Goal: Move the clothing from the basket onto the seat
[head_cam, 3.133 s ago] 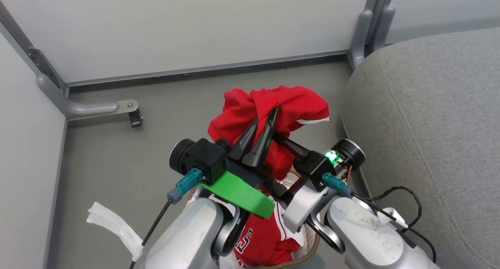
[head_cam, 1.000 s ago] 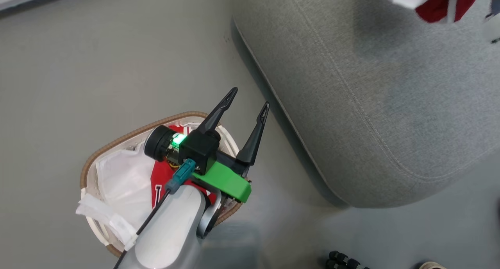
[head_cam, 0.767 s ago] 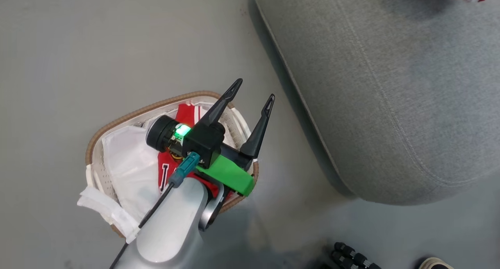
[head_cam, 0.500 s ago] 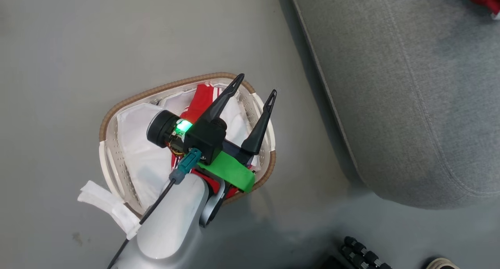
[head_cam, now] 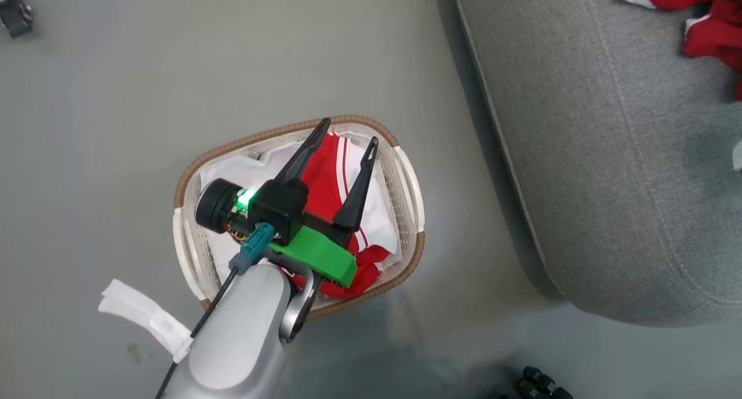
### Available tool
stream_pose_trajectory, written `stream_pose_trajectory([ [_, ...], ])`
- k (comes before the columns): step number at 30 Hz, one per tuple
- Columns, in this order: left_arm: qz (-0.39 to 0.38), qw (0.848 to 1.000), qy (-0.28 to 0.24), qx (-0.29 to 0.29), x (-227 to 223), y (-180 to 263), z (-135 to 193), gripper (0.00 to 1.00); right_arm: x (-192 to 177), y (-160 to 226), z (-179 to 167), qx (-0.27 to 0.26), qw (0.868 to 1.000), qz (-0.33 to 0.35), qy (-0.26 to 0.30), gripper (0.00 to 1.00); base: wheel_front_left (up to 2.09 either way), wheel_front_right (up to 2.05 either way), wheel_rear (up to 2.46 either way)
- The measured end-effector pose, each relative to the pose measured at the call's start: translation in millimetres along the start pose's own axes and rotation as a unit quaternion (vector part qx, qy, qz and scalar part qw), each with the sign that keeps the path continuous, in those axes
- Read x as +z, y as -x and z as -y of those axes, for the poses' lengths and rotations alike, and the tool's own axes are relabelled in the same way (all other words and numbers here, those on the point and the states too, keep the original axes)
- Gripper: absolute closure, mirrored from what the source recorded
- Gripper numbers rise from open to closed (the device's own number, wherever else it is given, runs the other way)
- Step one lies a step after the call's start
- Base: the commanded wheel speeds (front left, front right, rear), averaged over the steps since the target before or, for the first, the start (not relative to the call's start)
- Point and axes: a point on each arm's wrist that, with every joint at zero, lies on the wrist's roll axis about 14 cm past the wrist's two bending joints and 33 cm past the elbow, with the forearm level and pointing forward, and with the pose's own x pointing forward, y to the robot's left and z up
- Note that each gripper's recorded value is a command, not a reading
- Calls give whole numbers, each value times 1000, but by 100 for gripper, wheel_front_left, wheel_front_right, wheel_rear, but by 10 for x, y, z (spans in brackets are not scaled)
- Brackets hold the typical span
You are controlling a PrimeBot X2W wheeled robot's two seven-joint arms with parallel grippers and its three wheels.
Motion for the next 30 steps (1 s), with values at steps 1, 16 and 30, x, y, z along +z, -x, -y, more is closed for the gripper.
stream_pose_trajectory([
  [1,1,1000,-2,4,21,21,-4,0,-38,82,67,-10,1000,-2,-8,0,0,0,0],
  [16,46,996,-42,60,521,437,-26,0,-23,869,-129,8,998,31,-56,0,0,0,0],
  [30,90,968,-67,226,924,1156,-705,0,884,1040,-1552,204,963,156,-87,0,0,0,0],
])
